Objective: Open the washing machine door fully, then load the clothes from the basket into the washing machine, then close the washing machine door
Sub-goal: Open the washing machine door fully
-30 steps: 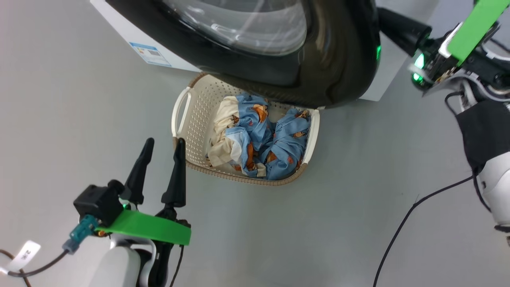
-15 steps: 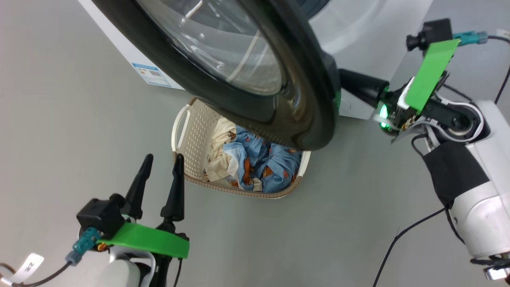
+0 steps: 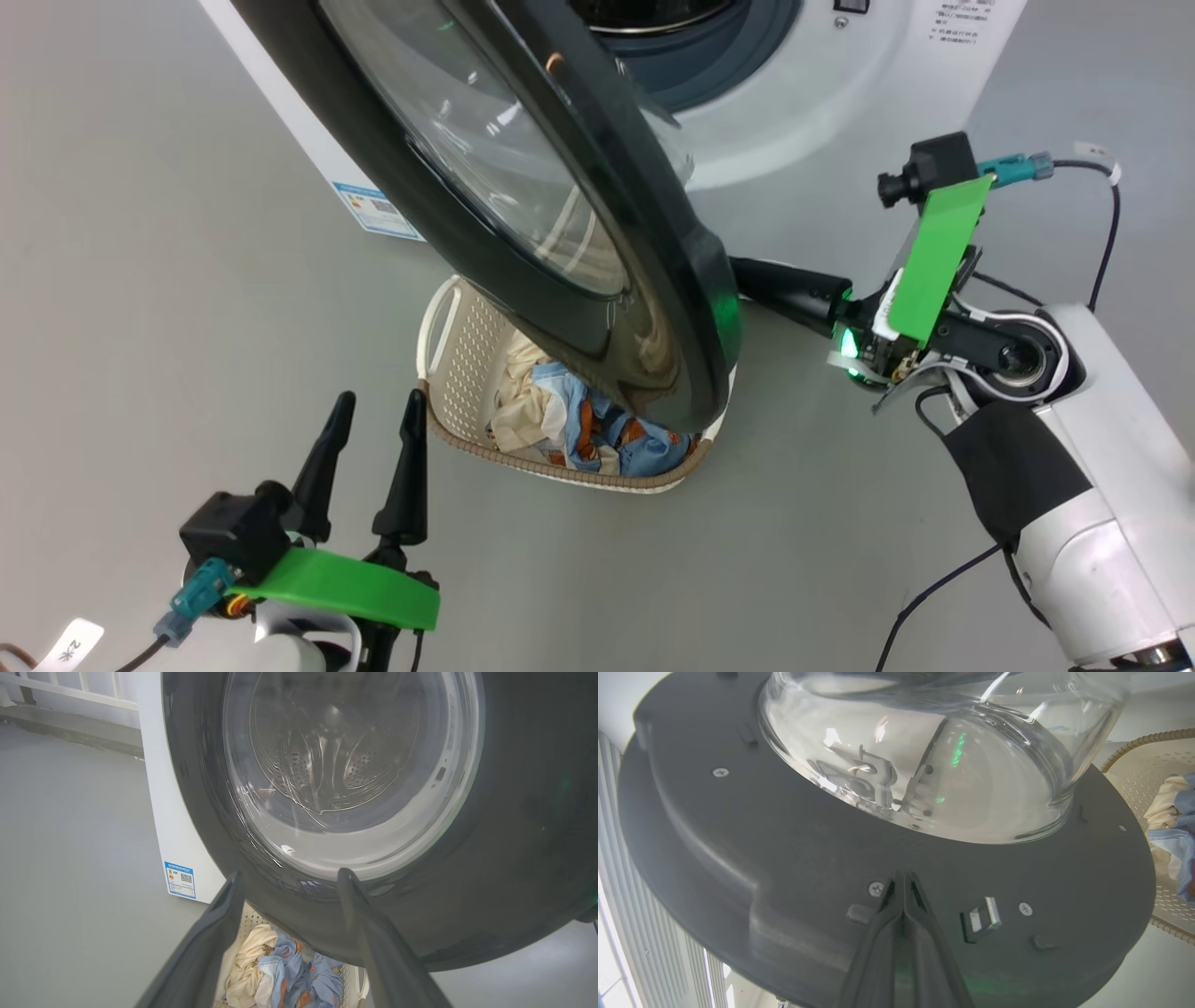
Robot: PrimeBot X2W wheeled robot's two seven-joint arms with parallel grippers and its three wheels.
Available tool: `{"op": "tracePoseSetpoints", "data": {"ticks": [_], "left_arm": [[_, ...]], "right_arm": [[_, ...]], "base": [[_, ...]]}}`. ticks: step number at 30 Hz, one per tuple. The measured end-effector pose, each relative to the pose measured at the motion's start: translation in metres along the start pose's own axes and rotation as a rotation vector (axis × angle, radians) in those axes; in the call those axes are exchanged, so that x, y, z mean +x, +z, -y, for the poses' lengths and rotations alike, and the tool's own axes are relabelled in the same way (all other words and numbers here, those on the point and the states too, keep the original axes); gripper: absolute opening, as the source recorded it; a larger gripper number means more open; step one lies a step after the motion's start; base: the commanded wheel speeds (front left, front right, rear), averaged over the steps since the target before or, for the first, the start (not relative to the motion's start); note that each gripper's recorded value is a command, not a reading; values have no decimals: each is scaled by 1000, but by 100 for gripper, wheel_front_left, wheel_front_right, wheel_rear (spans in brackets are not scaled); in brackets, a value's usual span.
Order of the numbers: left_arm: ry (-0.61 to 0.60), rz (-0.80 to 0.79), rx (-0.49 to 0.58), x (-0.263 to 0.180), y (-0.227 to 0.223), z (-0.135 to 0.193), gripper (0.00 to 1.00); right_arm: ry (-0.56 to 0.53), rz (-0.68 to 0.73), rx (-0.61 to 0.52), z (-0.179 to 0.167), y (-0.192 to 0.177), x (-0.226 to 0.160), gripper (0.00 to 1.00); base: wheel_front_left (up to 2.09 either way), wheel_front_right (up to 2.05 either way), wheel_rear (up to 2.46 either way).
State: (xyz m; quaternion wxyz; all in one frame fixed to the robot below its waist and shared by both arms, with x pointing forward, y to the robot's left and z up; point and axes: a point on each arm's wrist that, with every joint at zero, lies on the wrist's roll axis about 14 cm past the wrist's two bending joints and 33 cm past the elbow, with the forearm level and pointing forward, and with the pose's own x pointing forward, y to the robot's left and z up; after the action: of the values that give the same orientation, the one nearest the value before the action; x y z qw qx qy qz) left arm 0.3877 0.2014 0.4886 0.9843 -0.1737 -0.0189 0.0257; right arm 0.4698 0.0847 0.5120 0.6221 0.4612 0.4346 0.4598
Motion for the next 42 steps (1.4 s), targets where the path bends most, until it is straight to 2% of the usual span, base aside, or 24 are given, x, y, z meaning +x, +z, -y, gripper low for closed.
{"op": "tracePoseSetpoints", "data": {"ticks": [25,32,39,41,42], "left_arm": [[53,39,4,-32,15,-13,100],[52,46,8,-36,18,-13,100],[32,38,18,-33,15,-8,100],[27,39,18,-32,15,-7,100],[27,39,18,-32,15,-7,100]], "right_arm": [[68,-221,-7,-28,-88,27,0],[75,-215,-11,-34,-93,25,0],[59,-133,3,-29,-84,14,0],[50,-108,9,-26,-82,9,22],[50,-108,9,-26,-82,9,28]], "base": [[0,0,0],[0,0,0],[0,0,0],[0,0,0],[0,0,0]]}}
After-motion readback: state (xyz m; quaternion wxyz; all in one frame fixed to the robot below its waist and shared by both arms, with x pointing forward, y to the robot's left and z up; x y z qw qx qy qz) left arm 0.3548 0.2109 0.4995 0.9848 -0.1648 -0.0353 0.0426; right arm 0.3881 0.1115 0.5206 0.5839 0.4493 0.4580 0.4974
